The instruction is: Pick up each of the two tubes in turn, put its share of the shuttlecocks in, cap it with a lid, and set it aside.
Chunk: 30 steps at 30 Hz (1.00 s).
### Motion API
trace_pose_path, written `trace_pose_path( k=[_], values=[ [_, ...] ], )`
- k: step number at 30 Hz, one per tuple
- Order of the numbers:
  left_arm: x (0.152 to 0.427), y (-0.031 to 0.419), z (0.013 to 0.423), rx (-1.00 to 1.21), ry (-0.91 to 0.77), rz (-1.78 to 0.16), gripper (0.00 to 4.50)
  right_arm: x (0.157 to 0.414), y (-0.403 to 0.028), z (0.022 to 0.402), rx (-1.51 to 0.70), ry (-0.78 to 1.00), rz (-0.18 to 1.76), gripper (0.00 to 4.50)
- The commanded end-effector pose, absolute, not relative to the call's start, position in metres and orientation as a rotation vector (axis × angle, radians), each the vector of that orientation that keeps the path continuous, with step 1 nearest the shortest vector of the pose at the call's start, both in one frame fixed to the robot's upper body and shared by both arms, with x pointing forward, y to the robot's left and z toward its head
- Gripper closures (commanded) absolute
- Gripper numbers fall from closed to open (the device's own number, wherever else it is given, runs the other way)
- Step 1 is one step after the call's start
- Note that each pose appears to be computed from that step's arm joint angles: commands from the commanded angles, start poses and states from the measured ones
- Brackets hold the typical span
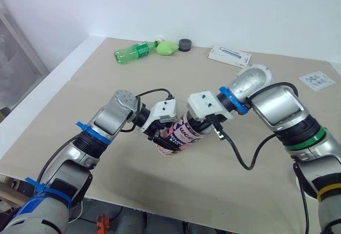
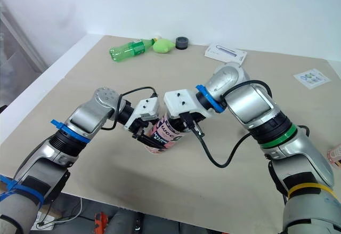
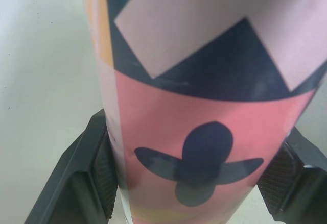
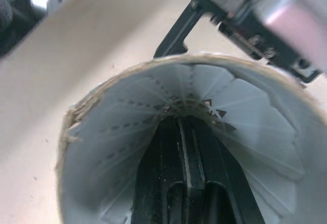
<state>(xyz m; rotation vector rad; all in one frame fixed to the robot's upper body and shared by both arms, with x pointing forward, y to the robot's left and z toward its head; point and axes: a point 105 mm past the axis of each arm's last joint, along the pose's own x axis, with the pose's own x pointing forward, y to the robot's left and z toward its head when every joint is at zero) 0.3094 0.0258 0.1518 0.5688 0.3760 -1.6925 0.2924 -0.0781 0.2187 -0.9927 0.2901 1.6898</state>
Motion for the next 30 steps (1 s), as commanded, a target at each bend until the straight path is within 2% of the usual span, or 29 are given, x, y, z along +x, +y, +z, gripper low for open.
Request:
trace_pose_path(
  k=[1, 14, 20, 30],
  values=[
    [0.307, 0.023, 0.143, 0.577, 0.409, -1.704, 1.46, 0.282, -0.085, 0.252, -0.948, 0.211, 1.691, 4.43],
    [0.308, 0.019, 0.144, 0.568, 0.384, -1.718, 1.46, 0.273, -0.123, 0.283, -0.785, 0.151, 1.519, 4.43],
    [0.298, 0.013, 0.154, 0.540, 0.275, -1.757, 1.46, 0.259, -0.143, 0.303, -0.519, -0.018, 1.398, 4.43],
    [0.288, 0.006, 0.182, 0.367, 0.039, -1.807, 1.46, 0.244, -0.192, 0.278, -0.331, 0.013, 1.080, 4.43]
  ],
)
